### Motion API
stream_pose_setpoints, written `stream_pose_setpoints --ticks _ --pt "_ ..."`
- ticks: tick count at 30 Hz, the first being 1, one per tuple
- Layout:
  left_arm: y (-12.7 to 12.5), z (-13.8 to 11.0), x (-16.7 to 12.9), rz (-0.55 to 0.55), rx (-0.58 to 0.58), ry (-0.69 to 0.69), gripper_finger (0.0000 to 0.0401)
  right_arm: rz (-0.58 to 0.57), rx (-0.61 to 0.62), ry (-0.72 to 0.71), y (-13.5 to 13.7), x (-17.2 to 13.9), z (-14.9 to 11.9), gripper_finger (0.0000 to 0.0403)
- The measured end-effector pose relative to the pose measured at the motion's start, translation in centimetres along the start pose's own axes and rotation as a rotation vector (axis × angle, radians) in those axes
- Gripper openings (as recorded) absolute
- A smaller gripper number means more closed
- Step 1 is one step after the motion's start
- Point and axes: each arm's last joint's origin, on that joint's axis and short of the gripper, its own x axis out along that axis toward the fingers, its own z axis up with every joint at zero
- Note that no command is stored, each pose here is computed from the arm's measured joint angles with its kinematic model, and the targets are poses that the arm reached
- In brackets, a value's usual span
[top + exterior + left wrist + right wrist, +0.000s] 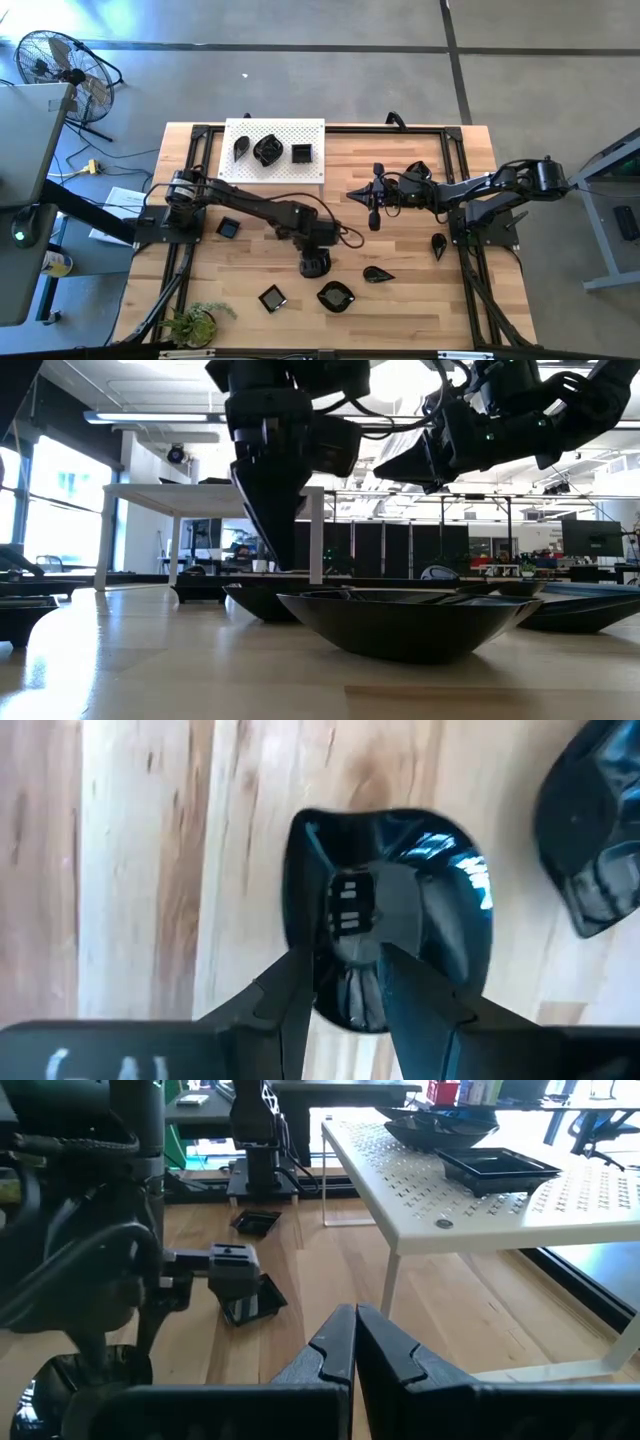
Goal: Pick & Place Mini shaped plates
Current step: Stack the leaf-shaped plate on top of the leaf-shaped plate on the shelf
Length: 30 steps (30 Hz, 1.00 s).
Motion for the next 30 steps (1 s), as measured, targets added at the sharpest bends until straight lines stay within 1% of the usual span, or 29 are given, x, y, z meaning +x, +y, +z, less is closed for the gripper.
stream_pose_setpoints --ticks 4,7,10,12,14,17,20,22,24,26,27,30 --pt "0.6 -0.3 0.2 0.015 -0.023 0.034 0.0122 0.000 0.000 0.000 0.0 0.0 0.0 0.0000" --pt "1.4 -0.4 0.3 0.025 -0.063 0.042 0.0146 0.000 0.000 0.000 0.0 0.0 0.0 0.0000" --pt "1.8 -0.2 0.2 0.026 -0.077 0.029 0.0173 0.000 0.000 0.000 0.0 0.0 0.0 0.0000" --pt "1.9 -0.1 0.2 0.004 -0.080 0.028 0.0185 0.000 0.000 0.000 0.0 0.0 0.0 0.0000" --pt "1.7 0.0 0.2 -0.032 -0.074 0.030 0.0189 0.000 0.000 0.000 0.0 0.0 0.0 0.0000" --pt "1.6 -0.1 0.2 -0.039 -0.060 0.037 0.0181 0.000 0.000 0.000 0.0 0.0 0.0 0.0000" --pt "1.8 0.0 1.6 -0.042 -0.061 0.053 0.0160 0.000 0.000 0.000 0.0 0.0 0.0 0.0000" --pt "2.0 -0.5 2.1 -0.027 -0.078 0.103 0.0142 0.000 0.000 0.000 0.0 0.0 0.0 0.0000" --pt "1.9 -0.1 2.2 -0.054 -0.082 0.083 0.0125 0.000 0.000 0.000 0.0 0.0 0.0 0.0000" --pt "1.9 -0.3 2.5 -0.051 -0.088 0.101 0.0114 0.000 0.000 0.000 0.0 0.0 0.0 0.0000" --pt "2.0 -0.4 2.6 -0.049 -0.091 0.112 0.0111 0.000 0.000 0.002 0.0 0.0 0.0 0.0000" --pt "1.9 0.0 2.6 -0.071 -0.079 0.077 0.0107 0.000 0.000 0.002 0.0 0.0 0.0 0.0000"
